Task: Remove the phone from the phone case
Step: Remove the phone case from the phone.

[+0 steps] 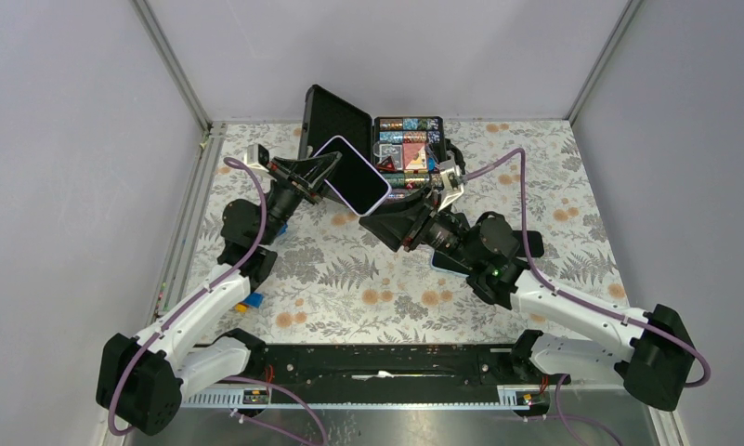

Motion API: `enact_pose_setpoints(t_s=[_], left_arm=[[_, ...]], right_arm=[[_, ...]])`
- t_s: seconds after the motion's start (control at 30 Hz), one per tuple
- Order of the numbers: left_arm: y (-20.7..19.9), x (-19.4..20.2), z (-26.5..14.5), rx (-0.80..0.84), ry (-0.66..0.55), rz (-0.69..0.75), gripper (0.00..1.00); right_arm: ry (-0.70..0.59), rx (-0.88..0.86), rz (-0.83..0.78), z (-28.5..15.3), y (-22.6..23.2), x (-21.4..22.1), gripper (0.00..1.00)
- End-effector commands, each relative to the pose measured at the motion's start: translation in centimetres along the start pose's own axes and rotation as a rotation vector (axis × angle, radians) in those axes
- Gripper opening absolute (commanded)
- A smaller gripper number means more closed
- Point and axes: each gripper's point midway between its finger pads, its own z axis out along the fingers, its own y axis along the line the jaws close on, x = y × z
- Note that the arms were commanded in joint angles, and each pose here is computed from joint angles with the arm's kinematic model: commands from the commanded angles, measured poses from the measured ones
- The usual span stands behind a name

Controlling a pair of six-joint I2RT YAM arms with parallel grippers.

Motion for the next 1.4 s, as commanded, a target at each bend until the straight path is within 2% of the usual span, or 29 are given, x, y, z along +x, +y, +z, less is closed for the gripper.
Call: enact_pose_setpoints(t_s=[0.0,0.2,0.33,0.47,0.67,0.9,1.07,1.17,1.27,1.37], left_arm=[[-6.4,0.5,-0.5,0.183,0.0,0.02,0.0],[-6.3,0.7,-0.6,0.172,0.017,-0.031,0.0],[-5.9,1.3,-0.5,0.104,0.052,-0.069,0.0],[-5.9,2.0,-0.4,0.068,0.089,-0.077,0.0],[-5.9,2.3,-0.4,0.054,0.108,-0.121,0.0],[-6.4,2.6,-0.5,0.056,0.128,-0.156,0.0],[-6.7,3.7,-0.5,0.021,0.197,-0.206,0.0],[-6.6,4.0,-0.4,0.001,0.216,-0.215,0.0],[-6.6,4.0,-0.6,-0.003,0.214,-0.217,0.0],[-6.5,3.9,-0.8,-0.005,0.202,-0.207,0.0]], right_arm=[[-0.096,-0.031,-0.009,1.0,1.5,-2.8,0.5],[-0.066,0.075,-0.009,1.2,-1.0,-1.7,0.38],[-0.053,0.116,-0.066,0.9,-2.0,-1.3,0.35],[-0.019,0.148,-0.119,0.8,-2.8,-1.0,0.36],[0.013,0.192,-0.165,0.5,-4.3,0.1,0.42],[0.044,0.282,-0.207,-0.6,-6.7,1.3,0.41],[0.118,0.169,-0.391,-1.3,-6.7,3.4,0.24],[0.175,0.179,-0.445,-1.7,-7.6,4.0,0.15],[0.16,0.234,-0.425,-2.1,-9.0,3.5,0.13],[0.134,0.281,-0.336,-2.4,-10.2,3.1,0.12]])
